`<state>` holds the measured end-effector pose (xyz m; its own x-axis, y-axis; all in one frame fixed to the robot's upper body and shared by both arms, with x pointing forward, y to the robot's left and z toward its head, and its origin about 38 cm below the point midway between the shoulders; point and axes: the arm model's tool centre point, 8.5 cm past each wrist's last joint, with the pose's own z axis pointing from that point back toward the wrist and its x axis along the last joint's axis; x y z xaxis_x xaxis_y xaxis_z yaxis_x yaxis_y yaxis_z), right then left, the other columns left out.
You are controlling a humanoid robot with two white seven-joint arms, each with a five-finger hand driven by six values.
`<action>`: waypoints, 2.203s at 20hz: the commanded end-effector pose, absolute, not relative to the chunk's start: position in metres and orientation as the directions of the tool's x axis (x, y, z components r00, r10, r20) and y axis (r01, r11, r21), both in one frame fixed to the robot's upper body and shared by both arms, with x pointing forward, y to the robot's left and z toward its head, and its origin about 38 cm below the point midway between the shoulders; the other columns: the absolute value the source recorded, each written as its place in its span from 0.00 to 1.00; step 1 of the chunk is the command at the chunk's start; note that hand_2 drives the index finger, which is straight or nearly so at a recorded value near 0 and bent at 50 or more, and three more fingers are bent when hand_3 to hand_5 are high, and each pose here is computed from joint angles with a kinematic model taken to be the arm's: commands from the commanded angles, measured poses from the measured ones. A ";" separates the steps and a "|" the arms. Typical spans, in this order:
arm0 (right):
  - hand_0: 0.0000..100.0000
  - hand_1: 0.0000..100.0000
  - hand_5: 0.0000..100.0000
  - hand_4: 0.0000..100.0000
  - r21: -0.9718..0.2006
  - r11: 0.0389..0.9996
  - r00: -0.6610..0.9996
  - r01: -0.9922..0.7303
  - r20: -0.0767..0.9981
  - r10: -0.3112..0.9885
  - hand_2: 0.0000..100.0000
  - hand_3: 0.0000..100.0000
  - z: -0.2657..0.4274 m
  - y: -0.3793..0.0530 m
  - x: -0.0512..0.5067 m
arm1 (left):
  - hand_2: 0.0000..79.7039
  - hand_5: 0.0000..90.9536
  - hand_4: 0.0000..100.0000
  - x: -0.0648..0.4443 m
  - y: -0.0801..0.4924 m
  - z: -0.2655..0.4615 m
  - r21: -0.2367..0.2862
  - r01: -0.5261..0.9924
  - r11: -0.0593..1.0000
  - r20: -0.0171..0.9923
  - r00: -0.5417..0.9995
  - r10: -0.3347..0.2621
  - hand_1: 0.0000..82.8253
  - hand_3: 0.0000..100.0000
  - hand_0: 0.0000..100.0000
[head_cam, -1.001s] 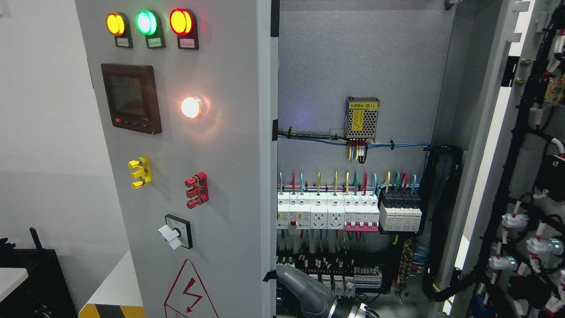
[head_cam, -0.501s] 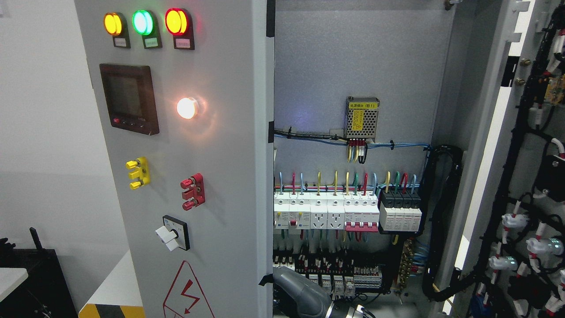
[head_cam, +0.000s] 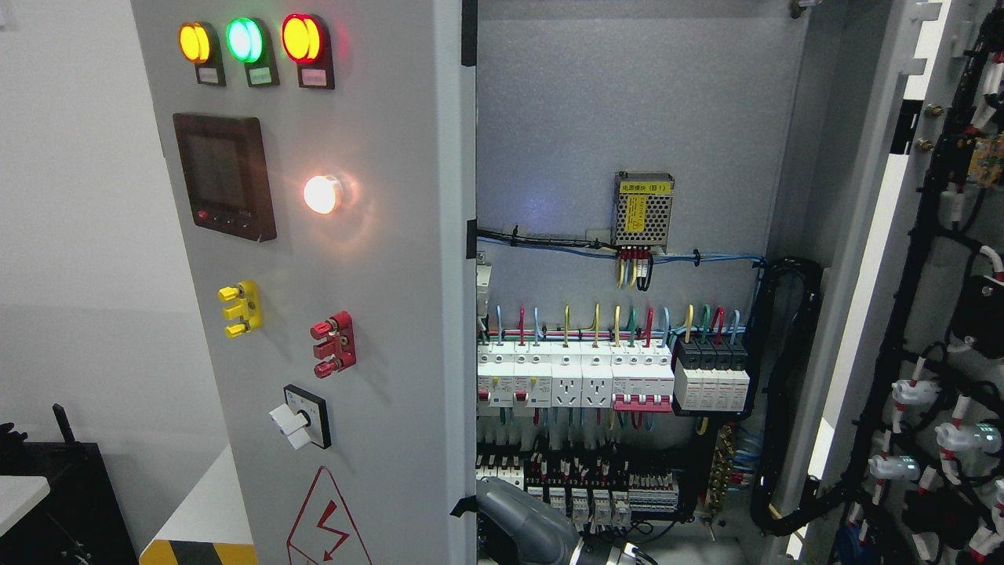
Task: Open door with both hands
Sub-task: 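Keep swinging the door away from the cabinet with the right hand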
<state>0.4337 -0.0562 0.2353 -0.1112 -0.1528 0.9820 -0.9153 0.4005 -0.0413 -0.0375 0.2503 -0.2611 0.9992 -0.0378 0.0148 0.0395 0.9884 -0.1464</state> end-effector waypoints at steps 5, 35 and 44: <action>0.61 0.00 0.44 0.45 -0.080 0.341 -0.131 -0.937 0.983 -0.128 0.29 0.52 0.242 -0.037 0.427 | 0.00 0.00 0.00 -0.038 0.234 -0.262 -0.172 0.037 0.984 0.015 0.999 -0.035 0.47 0.00 0.12; 0.61 0.00 0.43 0.44 -0.135 0.305 -0.171 -0.943 0.981 -0.095 0.28 0.51 0.256 -0.005 0.421 | 0.00 0.00 0.00 -0.037 0.234 -0.262 -0.172 0.037 0.984 0.016 0.999 -0.035 0.47 0.00 0.12; 0.61 0.00 0.44 0.46 -0.124 0.273 -0.163 -0.954 0.979 -0.124 0.30 0.53 0.260 0.000 0.413 | 0.00 0.00 0.00 -0.037 0.234 -0.262 -0.172 0.037 0.984 0.016 0.999 -0.035 0.47 0.00 0.12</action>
<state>0.4188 -0.0013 0.2611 -0.1630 -0.1303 0.9780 -0.9475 0.2972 -0.1183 -0.0370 0.2503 -0.2611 0.9991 -0.0381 0.0198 0.0406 0.9884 -0.1464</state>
